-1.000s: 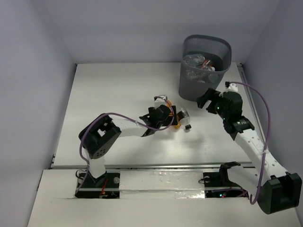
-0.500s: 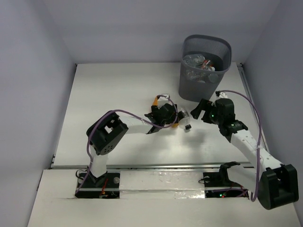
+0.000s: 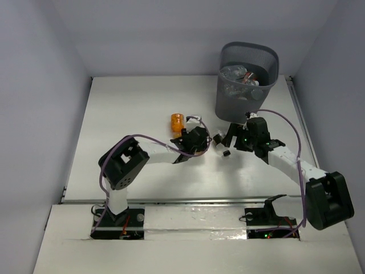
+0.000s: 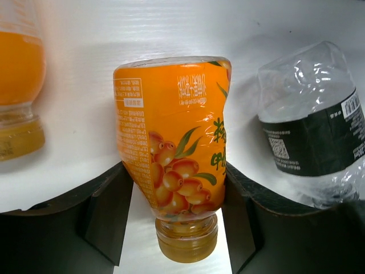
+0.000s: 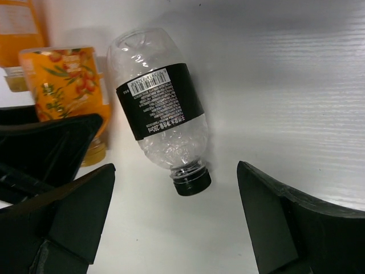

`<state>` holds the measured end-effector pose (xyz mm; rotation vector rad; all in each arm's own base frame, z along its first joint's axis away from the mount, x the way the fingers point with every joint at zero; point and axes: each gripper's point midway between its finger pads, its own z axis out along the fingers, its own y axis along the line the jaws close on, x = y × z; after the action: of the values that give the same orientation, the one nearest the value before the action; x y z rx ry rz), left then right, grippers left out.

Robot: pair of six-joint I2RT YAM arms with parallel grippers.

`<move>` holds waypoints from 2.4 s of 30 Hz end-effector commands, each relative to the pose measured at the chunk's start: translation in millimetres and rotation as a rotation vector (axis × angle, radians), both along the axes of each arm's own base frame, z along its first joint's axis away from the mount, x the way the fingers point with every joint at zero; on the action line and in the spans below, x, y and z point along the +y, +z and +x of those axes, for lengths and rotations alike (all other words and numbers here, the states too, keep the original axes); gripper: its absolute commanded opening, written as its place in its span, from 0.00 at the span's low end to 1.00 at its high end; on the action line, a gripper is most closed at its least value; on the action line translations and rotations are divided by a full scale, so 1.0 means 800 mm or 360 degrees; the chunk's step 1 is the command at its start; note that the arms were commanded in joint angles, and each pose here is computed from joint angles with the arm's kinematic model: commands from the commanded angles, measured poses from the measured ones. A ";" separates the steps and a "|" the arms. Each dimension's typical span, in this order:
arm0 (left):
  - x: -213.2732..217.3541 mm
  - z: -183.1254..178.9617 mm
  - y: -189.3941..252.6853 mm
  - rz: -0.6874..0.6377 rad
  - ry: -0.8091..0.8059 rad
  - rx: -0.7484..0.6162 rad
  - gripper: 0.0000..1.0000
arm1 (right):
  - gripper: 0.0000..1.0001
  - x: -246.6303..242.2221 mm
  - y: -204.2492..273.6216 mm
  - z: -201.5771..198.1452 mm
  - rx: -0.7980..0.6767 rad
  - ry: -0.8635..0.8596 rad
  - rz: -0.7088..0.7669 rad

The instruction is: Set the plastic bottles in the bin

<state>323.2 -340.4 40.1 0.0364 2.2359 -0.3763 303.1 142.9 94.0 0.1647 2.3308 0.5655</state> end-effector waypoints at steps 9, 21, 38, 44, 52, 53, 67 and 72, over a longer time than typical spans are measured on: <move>0.015 -0.007 0.124 -0.0206 -0.0017 -0.0264 0.30 | 0.93 0.028 0.020 0.044 -0.0089 0.0091 -0.0063; 0.007 0.023 0.410 -0.0660 -0.0126 -0.0898 0.32 | 0.93 0.052 -0.005 0.054 0.0004 0.0204 -0.0064; -0.162 0.183 0.546 -0.1031 -0.0445 -0.1202 0.82 | 0.83 0.063 -0.030 0.060 0.0075 0.0213 -0.0046; -0.150 0.183 0.523 -0.0936 -0.0448 -0.1147 0.99 | 0.64 0.065 -0.024 0.065 0.0040 0.0193 -0.0029; 0.044 0.097 0.559 -0.0805 0.0006 -0.1242 0.99 | 0.56 0.070 0.012 0.065 -0.0075 0.0183 0.0071; 0.071 0.091 0.543 -0.0788 0.0100 -0.1206 0.99 | 0.56 0.071 0.021 0.065 -0.0097 0.0189 0.0087; 0.307 -0.070 0.167 -0.0493 0.0899 -0.0209 0.67 | 0.56 0.038 0.368 0.041 -0.0982 0.0112 0.0217; 0.305 -0.097 0.103 -0.0516 0.0975 0.0043 0.83 | 0.57 0.004 0.462 0.099 -0.1173 -0.0096 0.0069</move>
<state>256.0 -99.6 134.1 -0.6543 2.0483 -0.3572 351.4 169.5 450.4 -0.0271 1.5907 0.6901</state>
